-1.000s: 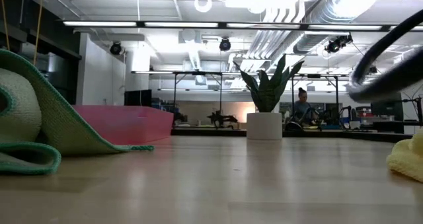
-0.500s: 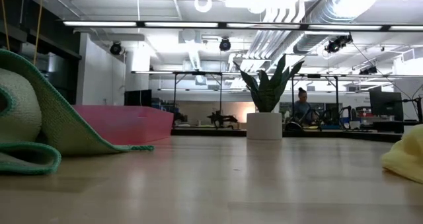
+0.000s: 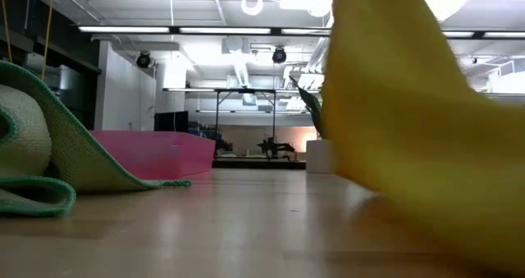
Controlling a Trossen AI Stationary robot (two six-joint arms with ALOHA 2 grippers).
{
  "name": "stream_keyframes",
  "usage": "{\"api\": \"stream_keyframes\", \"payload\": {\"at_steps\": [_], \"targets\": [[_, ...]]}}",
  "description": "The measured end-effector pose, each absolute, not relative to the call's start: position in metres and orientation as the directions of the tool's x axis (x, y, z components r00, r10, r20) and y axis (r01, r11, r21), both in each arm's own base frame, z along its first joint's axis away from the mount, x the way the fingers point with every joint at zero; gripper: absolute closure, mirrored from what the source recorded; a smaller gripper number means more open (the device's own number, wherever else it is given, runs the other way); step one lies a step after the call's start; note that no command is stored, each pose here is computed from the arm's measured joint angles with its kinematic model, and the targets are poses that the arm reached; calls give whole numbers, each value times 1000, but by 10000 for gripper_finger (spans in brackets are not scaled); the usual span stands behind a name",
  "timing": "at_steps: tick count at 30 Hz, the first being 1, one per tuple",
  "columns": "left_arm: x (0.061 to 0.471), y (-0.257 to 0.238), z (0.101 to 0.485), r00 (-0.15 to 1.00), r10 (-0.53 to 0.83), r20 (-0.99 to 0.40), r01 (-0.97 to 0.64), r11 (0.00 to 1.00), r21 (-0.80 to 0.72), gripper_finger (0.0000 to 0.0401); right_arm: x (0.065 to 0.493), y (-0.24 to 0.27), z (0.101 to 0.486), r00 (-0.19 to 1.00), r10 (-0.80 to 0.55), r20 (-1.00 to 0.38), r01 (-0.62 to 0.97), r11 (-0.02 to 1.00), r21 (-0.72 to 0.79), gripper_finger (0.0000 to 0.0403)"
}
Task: Fold microfiber towels
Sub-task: Fold the yellow microfiber towel
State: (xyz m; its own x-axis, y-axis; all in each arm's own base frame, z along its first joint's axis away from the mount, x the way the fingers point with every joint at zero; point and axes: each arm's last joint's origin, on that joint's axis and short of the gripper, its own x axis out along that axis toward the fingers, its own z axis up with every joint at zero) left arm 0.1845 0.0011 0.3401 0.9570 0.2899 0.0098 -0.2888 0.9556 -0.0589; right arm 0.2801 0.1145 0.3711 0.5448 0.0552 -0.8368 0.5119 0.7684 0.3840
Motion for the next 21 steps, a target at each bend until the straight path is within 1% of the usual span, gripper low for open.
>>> {"api": "stream_keyframes", "payload": {"at_steps": [5, 9, 13, 16, 21], "targets": [[212, -1, 327, 959, 281, -27, -282, 952, -119, 368, 258, 67, 389, 510, -24, -860, 465, 849, 252, 402], [243, -1, 315, 949, 300, -98, -310, 943, -118, 348, 245, 34, 401, 530, -51, -846, 377, 908, 182, 403], [280, -2, 305, 933, 318, -171, -335, 938, -86, 318, 238, 7, 410, 567, -25, -823, 260, 954, 151, 403], [307, -2, 302, 924, 324, -204, -344, 936, -72, 296, 236, -11, 411, 570, -18, -822, 200, 973, 117, 403], [336, 0, 301, 884, 367, -290, -389, 921, -22, 270, 238, -27, 409, 574, 74, -816, 77, 987, 143, 403]]}}
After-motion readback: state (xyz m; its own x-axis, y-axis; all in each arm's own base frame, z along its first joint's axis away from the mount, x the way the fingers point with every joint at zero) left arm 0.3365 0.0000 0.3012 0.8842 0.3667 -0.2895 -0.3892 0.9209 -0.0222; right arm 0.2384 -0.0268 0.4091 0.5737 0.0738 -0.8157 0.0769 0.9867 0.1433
